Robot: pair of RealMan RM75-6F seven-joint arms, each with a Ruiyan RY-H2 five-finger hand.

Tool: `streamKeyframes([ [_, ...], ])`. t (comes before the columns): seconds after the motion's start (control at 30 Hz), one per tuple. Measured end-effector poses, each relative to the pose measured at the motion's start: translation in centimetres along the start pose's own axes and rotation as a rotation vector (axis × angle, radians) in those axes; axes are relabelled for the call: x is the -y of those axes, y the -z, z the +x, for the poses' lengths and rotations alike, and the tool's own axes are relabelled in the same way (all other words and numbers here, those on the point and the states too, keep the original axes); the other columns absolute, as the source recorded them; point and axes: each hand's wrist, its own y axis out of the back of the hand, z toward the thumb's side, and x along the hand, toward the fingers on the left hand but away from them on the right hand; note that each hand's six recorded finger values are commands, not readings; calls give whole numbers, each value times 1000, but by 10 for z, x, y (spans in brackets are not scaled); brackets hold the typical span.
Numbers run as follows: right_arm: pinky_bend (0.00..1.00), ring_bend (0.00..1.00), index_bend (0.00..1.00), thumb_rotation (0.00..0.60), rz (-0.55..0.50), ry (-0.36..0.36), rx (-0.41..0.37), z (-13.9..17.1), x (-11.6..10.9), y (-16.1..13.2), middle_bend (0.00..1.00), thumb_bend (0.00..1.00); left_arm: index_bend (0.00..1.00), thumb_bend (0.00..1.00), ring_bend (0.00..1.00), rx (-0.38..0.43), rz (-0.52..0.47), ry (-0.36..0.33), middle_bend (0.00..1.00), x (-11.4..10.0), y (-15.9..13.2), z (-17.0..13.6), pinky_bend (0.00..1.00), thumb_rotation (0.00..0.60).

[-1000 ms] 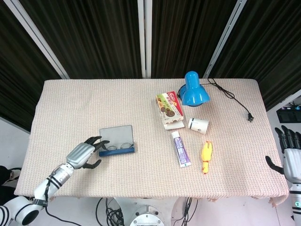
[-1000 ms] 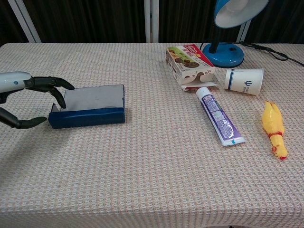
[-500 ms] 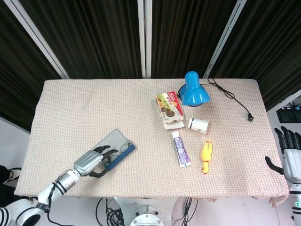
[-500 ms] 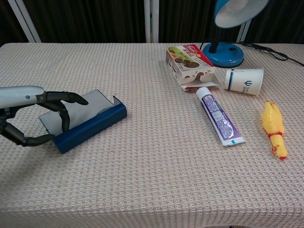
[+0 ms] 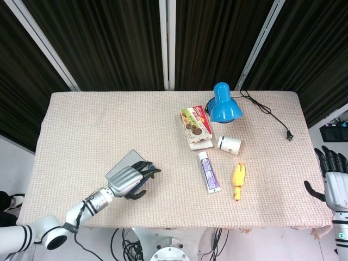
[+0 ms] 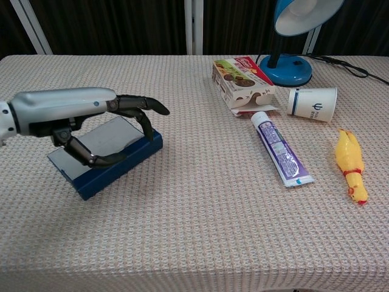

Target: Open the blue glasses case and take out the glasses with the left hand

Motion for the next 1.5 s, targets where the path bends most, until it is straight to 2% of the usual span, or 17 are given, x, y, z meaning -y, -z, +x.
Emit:
streamKeyframes([
  [0.13,0,0,0,600,1,-3,5,0,1,2,0,211,87,498,0,1,58,26,275,7,-1,12,70,600],
  [0.3,0,0,0,600,0,-6,8,0,2,4,0,210,86,497,0,-18,180,17,272,9,3,19,60,600],
  [0.43,0,0,0,600,-1,-9,7,0,3,5,0,210,86,497,0,-49,238,11,285,9,8,21,59,600],
  [0.87,0,0,0,600,7,-13,0,0,5,1,0,228,86,615,0,-196,179,71,299,-5,33,28,49,600],
  [1.1,0,0,0,600,13,-22,-4,-1,7,-2,0,227,86,637,0,-265,184,47,304,-24,50,29,49,600],
  [1.5,0,0,0,600,22,-19,-12,0,6,-8,0,228,86,666,0,-381,197,57,322,-34,81,19,48,600],
])
